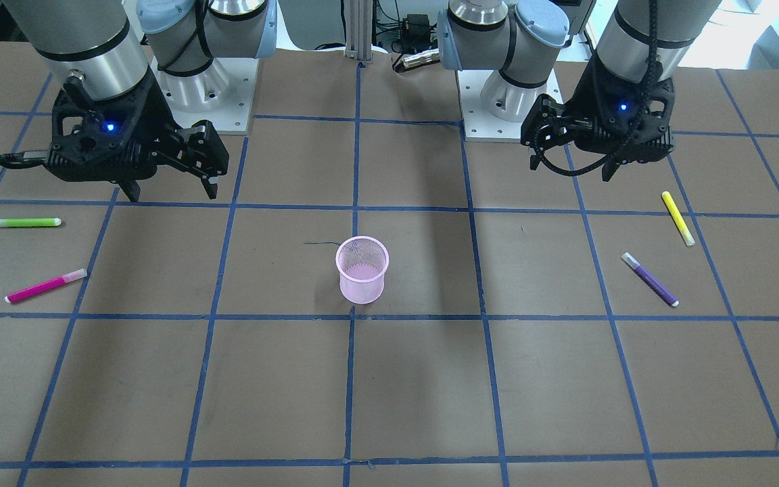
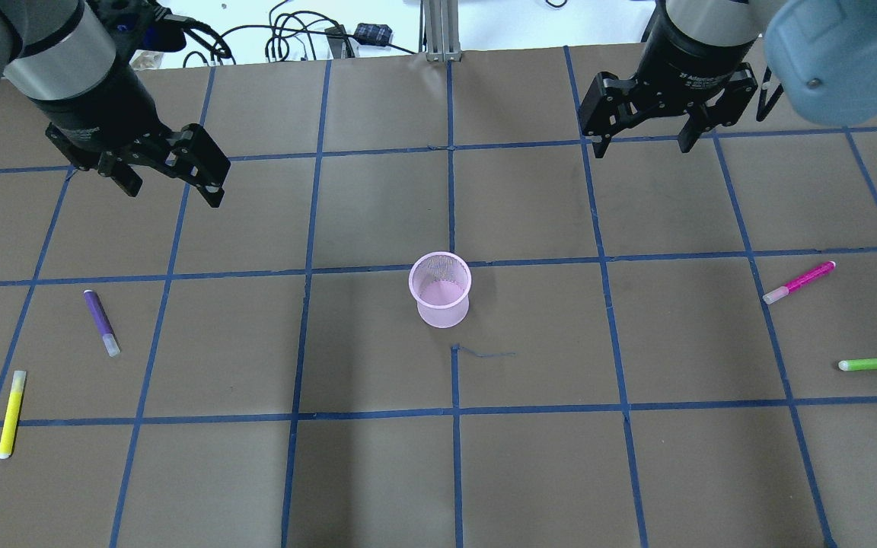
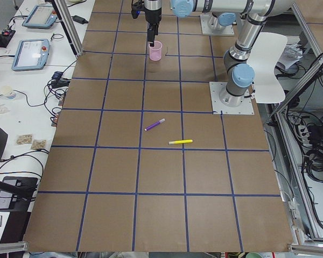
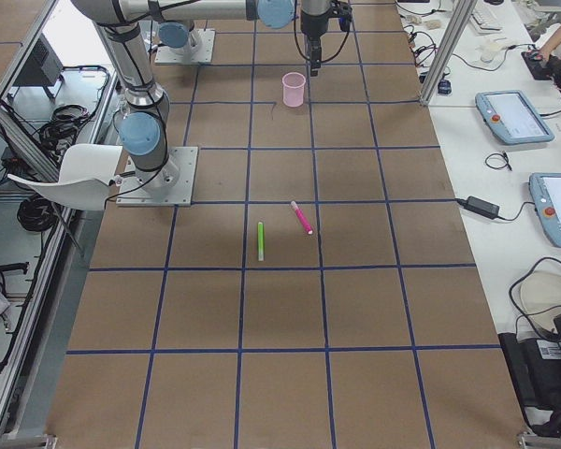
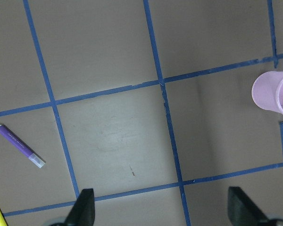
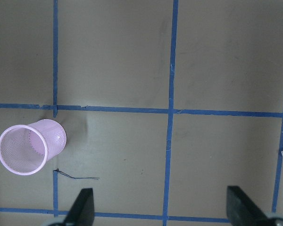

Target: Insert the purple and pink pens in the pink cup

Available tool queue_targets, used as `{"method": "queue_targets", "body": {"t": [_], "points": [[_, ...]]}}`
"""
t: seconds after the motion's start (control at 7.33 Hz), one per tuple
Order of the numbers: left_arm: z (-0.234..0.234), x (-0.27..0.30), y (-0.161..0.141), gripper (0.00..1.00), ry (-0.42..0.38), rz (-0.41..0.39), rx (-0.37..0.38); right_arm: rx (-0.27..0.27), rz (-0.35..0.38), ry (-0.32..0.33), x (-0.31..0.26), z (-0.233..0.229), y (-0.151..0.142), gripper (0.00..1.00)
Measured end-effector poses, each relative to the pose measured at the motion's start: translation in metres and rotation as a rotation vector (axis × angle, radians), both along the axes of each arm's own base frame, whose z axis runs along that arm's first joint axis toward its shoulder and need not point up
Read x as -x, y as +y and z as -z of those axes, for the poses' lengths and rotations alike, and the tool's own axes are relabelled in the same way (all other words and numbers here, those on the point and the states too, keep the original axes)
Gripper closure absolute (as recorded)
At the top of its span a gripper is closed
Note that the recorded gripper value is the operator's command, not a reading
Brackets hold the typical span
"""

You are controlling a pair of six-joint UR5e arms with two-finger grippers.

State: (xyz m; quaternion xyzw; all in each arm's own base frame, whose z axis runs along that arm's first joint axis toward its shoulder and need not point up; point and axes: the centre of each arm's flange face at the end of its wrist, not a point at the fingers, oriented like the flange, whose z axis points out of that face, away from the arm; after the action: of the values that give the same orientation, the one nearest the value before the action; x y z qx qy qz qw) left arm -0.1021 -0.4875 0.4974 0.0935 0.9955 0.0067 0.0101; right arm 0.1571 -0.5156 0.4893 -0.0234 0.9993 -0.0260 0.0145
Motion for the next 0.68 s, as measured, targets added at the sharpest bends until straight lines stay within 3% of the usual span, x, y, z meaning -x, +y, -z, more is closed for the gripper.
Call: {"method": "queue_targets", "body": {"t": [0.55, 0.68], "points": [[0.0026, 0.0, 0.0005, 0.0, 0.0, -0.001, -0.005, -0.002, -0.007, -0.001, 0.001, 0.0011, -0.0009, 0.02], [0.0039, 0.0001, 0.0009, 0.0, 0.001, -0.001, -0.007, -0.003, -0.044, 0.003, 0.0051, 0.0017, -0.0024, 0.02]]}}
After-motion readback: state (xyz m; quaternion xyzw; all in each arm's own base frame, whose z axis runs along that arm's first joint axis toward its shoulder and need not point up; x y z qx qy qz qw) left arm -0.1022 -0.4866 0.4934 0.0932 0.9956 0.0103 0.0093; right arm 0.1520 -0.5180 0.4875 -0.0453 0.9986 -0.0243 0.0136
